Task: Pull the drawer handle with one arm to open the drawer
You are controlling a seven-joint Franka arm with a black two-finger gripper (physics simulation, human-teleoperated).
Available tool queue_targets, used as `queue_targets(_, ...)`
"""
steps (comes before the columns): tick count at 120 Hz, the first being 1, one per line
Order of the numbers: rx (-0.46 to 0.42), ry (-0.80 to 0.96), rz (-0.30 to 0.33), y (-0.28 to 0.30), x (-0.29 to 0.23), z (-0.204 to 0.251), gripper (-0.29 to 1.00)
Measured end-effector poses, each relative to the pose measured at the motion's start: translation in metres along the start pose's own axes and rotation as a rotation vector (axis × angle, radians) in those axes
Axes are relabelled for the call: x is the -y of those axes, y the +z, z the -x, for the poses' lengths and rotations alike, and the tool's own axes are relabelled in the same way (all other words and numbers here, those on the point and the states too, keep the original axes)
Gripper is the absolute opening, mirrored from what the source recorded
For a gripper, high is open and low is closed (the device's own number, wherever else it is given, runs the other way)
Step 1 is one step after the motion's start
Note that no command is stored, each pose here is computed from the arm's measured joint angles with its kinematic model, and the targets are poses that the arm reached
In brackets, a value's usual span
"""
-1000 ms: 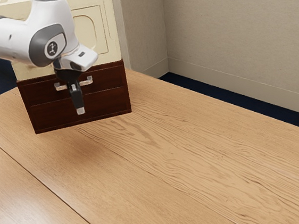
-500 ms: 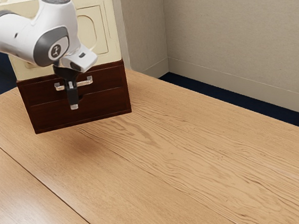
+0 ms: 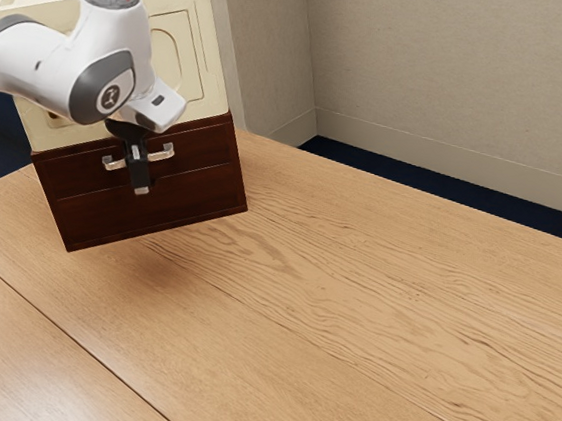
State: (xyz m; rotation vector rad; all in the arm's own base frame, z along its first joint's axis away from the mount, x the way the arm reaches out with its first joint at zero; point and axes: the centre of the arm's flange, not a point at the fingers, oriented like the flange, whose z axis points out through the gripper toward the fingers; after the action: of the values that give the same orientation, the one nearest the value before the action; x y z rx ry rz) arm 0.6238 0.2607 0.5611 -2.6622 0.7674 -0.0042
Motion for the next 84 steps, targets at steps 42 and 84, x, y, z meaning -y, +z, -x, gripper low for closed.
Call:
queue_targets(42,-0.02,0.052,-0.005,0.016,0.005,-0.004,0.7)
queue_targets(84,-0.079,0.045,0.063,0.023,0.001,-0.005,0.71)
